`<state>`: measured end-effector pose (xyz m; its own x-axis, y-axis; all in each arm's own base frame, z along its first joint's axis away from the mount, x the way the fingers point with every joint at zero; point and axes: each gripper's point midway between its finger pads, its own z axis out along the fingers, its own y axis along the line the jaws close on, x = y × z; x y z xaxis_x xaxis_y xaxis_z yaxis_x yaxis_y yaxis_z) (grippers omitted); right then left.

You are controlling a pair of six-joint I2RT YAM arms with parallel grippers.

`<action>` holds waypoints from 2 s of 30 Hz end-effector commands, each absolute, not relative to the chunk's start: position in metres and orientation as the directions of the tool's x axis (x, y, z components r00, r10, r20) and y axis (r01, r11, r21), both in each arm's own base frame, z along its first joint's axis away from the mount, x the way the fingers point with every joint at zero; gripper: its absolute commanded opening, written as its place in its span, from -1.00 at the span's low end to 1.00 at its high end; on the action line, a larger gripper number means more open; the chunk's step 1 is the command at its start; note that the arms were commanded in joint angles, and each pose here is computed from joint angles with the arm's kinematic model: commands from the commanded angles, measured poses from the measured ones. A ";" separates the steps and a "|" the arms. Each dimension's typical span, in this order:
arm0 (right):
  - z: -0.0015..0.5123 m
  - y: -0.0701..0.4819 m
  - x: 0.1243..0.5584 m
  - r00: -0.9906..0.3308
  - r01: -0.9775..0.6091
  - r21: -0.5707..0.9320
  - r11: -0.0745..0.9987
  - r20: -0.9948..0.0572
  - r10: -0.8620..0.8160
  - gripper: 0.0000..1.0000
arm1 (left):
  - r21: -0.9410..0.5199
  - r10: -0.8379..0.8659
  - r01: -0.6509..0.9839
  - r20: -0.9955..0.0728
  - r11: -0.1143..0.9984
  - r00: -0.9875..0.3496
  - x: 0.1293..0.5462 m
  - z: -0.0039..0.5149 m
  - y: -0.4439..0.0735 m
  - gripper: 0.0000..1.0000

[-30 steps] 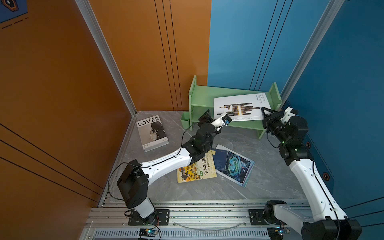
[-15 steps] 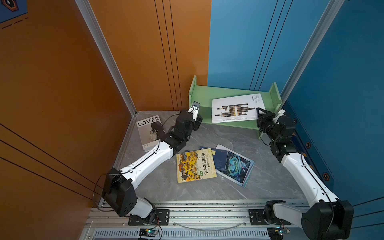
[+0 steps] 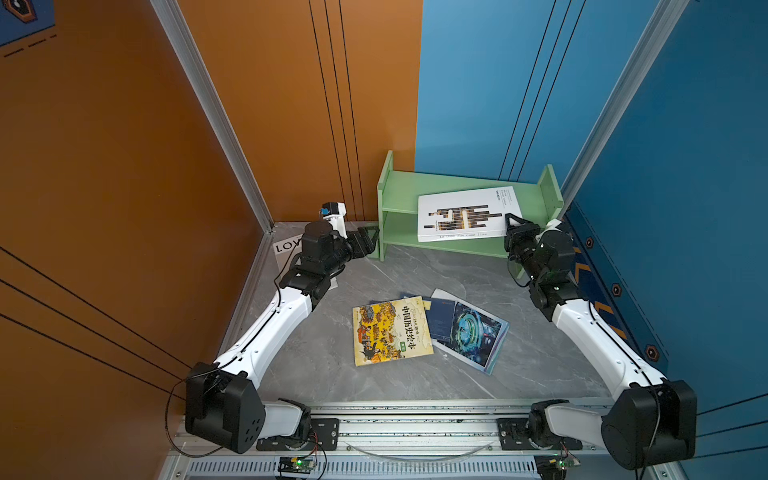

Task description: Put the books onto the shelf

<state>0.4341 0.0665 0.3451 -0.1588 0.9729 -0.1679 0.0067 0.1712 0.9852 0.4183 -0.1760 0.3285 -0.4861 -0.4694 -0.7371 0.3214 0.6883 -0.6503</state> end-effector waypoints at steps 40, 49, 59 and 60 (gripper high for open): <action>0.335 0.106 0.451 -0.234 -0.046 0.990 0.136 -0.143 0.962 -0.19 | -0.971 -0.582 0.231 -0.150 -0.067 -0.799 0.456 0.334 -0.288 -0.42; 0.322 0.122 0.455 -0.336 0.018 0.939 0.345 -0.319 0.886 0.46 | -0.969 -0.659 0.245 -0.156 -0.045 -0.736 0.481 0.335 -0.254 -0.58; 0.324 0.102 0.454 -0.317 0.062 0.776 0.628 -0.581 0.749 0.55 | -0.973 -0.674 0.224 -0.131 -0.052 -0.727 0.512 0.345 -0.232 -0.57; 0.327 0.103 0.456 -0.319 0.044 0.757 0.652 -0.608 0.727 0.55 | -0.974 -0.673 0.219 -0.129 -0.050 -0.729 0.514 0.344 -0.231 -0.57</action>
